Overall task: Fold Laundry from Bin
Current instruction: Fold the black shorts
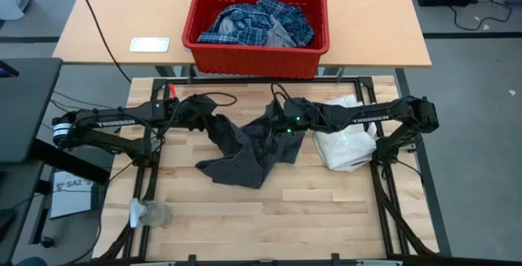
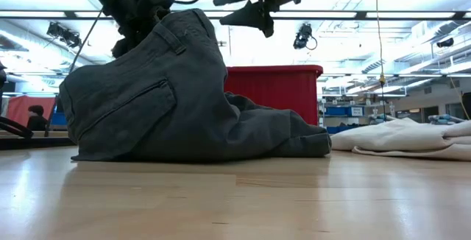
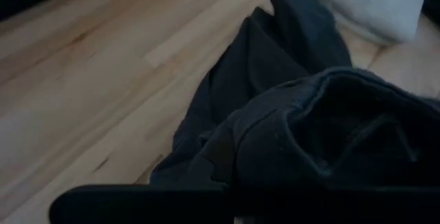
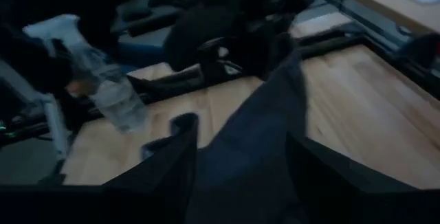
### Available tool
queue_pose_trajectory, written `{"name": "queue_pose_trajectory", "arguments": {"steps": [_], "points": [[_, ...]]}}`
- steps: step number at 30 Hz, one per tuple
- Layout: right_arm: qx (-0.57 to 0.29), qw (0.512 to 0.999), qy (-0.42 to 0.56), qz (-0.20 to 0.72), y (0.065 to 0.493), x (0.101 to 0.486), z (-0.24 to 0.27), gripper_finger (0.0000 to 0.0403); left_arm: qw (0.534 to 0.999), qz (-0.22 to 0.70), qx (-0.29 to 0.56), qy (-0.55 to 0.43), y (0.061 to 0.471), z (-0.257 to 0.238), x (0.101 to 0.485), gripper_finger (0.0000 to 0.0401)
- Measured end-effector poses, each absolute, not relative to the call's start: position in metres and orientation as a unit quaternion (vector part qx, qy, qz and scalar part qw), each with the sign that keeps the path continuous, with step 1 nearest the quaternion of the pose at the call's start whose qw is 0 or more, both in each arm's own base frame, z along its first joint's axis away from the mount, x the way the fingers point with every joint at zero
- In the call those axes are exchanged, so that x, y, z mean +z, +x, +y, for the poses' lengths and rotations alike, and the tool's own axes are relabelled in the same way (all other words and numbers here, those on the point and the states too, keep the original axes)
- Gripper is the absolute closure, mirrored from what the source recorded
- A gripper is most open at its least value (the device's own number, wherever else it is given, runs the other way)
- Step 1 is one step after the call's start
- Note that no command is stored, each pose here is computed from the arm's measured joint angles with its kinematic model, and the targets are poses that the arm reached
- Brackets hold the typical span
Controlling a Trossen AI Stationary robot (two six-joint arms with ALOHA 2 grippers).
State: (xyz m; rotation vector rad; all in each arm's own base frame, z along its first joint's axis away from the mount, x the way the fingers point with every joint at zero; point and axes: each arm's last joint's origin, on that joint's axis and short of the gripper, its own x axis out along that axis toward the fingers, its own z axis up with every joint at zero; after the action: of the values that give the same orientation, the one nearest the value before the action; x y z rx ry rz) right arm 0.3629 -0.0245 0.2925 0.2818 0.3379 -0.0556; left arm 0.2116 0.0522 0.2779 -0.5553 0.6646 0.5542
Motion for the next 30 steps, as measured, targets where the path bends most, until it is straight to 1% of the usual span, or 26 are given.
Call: {"name": "queue_pose_trajectory", "arguments": {"steps": [2, 4, 7, 9, 11, 16, 18, 20, 24, 27, 30], "points": [[-0.011, 0.978, 0.145, 0.148, 0.364, 0.297, -0.02, 0.0174, 0.878, 0.298, 0.26, -0.268, 0.213, 0.053, 0.291, 0.0377], [0.0, 0.98, 0.158, 0.119, 0.366, 0.302, -0.013, 0.0174, 0.887, 0.288, 0.235, -0.275, 0.215, 0.05, 0.304, 0.0377], [-0.019, 0.976, 0.21, 0.042, 0.369, 0.316, -0.001, 0.0174, 0.885, 0.329, 0.178, -0.277, 0.212, 0.045, 0.313, 0.0389], [-0.012, 0.968, 0.25, -0.002, 0.369, 0.325, 0.006, 0.0174, 0.872, 0.364, 0.176, -0.275, 0.209, 0.041, 0.31, 0.0391], [0.004, 0.963, 0.267, -0.014, 0.368, 0.329, 0.017, 0.0174, 0.866, 0.374, 0.177, -0.281, 0.209, 0.038, 0.308, 0.0391], [0.022, 0.951, 0.309, 0.018, 0.364, 0.324, 0.061, 0.0179, 0.88, 0.324, 0.148, -0.315, 0.218, 0.019, 0.317, 0.0391], [0.036, 0.949, 0.313, 0.024, 0.359, 0.323, 0.082, 0.0185, 0.891, 0.296, 0.135, -0.318, 0.223, 0.007, 0.322, 0.0392], [0.038, 0.952, 0.304, 0.031, 0.354, 0.322, 0.102, 0.0193, 0.896, 0.29, 0.133, -0.307, 0.225, -0.002, 0.322, 0.0392], [0.012, 0.965, 0.24, 0.102, 0.341, 0.306, 0.132, 0.0207, 0.898, 0.316, 0.129, -0.278, 0.237, -0.012, 0.311, 0.0392], [-0.034, 0.968, 0.202, 0.148, 0.332, 0.294, 0.143, 0.0211, 0.92, 0.301, 0.08, -0.238, 0.254, -0.024, 0.307, 0.0392], [-0.081, 0.97, 0.171, 0.15, 0.326, 0.291, 0.147, 0.0211, 0.934, 0.29, 0.044, -0.203, 0.27, -0.037, 0.301, 0.0392]]}}
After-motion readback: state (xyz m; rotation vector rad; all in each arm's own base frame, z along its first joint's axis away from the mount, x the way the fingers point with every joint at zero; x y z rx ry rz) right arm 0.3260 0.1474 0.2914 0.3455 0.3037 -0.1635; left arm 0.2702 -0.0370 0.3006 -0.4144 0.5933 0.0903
